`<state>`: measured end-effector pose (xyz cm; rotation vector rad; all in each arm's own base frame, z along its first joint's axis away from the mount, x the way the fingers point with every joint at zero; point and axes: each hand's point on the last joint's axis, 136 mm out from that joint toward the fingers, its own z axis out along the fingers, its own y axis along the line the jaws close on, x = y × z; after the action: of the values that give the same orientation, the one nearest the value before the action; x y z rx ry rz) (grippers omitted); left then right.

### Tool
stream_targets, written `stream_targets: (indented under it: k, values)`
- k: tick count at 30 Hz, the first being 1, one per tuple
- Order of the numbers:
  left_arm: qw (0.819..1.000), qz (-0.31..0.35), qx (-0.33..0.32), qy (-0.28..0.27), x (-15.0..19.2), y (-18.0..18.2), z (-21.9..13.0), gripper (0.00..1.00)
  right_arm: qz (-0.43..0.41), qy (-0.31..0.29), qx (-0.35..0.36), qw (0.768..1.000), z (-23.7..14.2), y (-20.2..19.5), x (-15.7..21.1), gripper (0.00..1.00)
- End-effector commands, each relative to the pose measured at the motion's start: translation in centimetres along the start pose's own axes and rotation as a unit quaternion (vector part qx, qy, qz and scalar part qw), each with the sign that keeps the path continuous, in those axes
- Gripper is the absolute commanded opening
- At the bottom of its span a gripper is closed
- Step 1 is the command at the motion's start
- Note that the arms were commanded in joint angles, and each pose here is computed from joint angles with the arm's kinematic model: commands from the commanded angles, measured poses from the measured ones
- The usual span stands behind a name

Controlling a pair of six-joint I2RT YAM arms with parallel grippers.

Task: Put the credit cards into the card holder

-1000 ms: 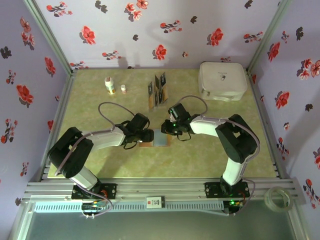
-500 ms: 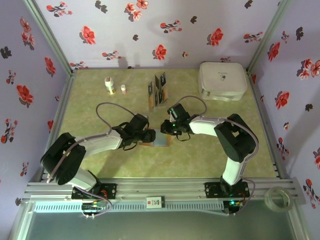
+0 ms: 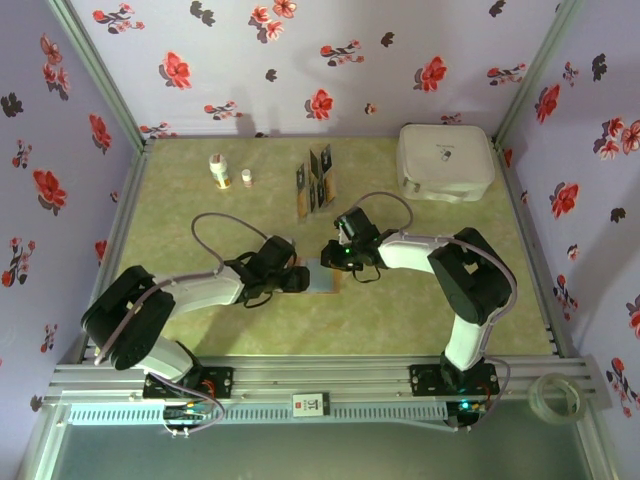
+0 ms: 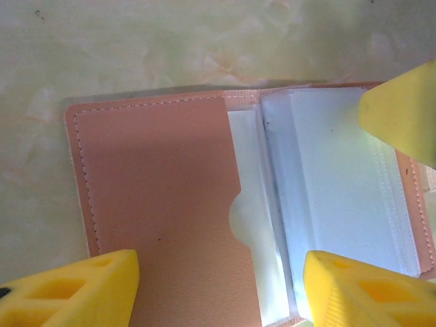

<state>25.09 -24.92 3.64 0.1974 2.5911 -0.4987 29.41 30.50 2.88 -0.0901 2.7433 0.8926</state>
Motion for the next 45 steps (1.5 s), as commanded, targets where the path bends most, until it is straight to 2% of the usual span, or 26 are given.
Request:
stream_targets:
  k: [1,13,22,32,45]
  values:
    - [1.000,0.013,0.005,-0.025,-0.7,-0.5,0.1,0.66,-0.003,0.012,-0.008,1.000,0.8,0.4,0.8,0.19]
    - [0.999,0.028,0.005,-0.019,-0.3,-0.7,0.5,0.68,-0.008,0.017,-0.008,1.000,1.3,0.9,1.0,0.19]
    - [0.997,0.067,-0.036,0.008,0.9,0.4,1.3,0.67,-0.007,0.014,-0.008,1.000,1.1,1.0,0.8,0.21]
    - [0.994,0.083,-0.067,0.034,2.6,1.5,2.4,0.62,-0.014,-0.003,-0.019,1.000,-0.3,2.6,-0.3,0.37]
    - [0.994,0.081,-0.069,0.034,3.1,1.8,2.6,0.61,-0.006,-0.030,-0.007,1.000,-1.8,2.2,-0.6,0.45]
